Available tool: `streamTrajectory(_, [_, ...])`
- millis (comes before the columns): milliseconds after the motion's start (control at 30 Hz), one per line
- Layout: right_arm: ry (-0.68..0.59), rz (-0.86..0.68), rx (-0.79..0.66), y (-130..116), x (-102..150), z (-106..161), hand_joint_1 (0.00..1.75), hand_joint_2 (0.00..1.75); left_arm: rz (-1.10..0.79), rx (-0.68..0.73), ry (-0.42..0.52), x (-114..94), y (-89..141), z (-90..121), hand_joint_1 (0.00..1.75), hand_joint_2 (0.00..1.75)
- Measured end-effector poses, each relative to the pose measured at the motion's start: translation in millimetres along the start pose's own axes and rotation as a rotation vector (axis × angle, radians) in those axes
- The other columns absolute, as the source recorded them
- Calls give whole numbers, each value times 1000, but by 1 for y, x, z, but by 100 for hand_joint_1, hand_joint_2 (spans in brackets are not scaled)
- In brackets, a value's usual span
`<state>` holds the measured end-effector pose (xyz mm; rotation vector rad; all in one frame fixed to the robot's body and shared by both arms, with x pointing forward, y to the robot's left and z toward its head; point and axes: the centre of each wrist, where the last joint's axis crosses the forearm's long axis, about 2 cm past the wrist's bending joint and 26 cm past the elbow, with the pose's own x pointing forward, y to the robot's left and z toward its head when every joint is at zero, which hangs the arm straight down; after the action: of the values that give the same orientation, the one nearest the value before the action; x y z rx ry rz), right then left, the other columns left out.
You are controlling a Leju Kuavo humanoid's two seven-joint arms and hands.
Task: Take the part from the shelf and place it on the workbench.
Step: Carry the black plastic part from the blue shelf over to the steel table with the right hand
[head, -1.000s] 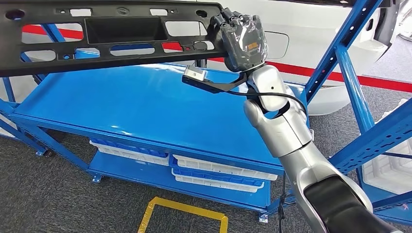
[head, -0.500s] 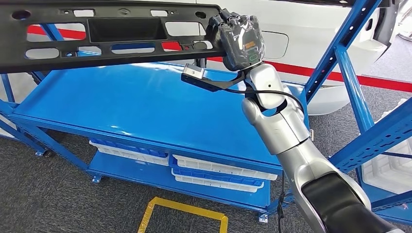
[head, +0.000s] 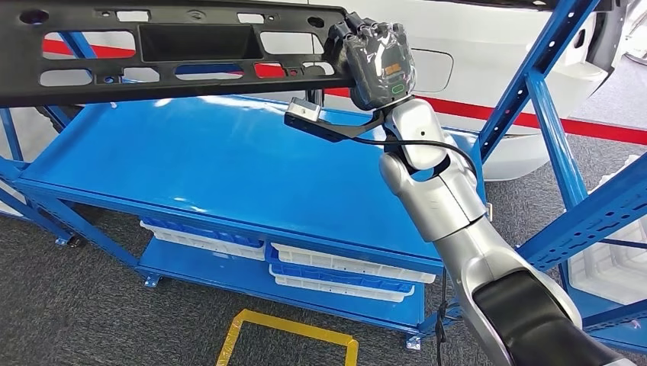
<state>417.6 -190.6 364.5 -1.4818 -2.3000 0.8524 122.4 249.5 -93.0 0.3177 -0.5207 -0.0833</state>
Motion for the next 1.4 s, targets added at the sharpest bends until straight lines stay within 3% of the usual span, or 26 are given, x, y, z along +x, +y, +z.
streamTrajectory(1400, [33, 24, 11, -6, -6, 0, 175, 175, -10, 7, -20, 2, 3, -2, 0, 175])
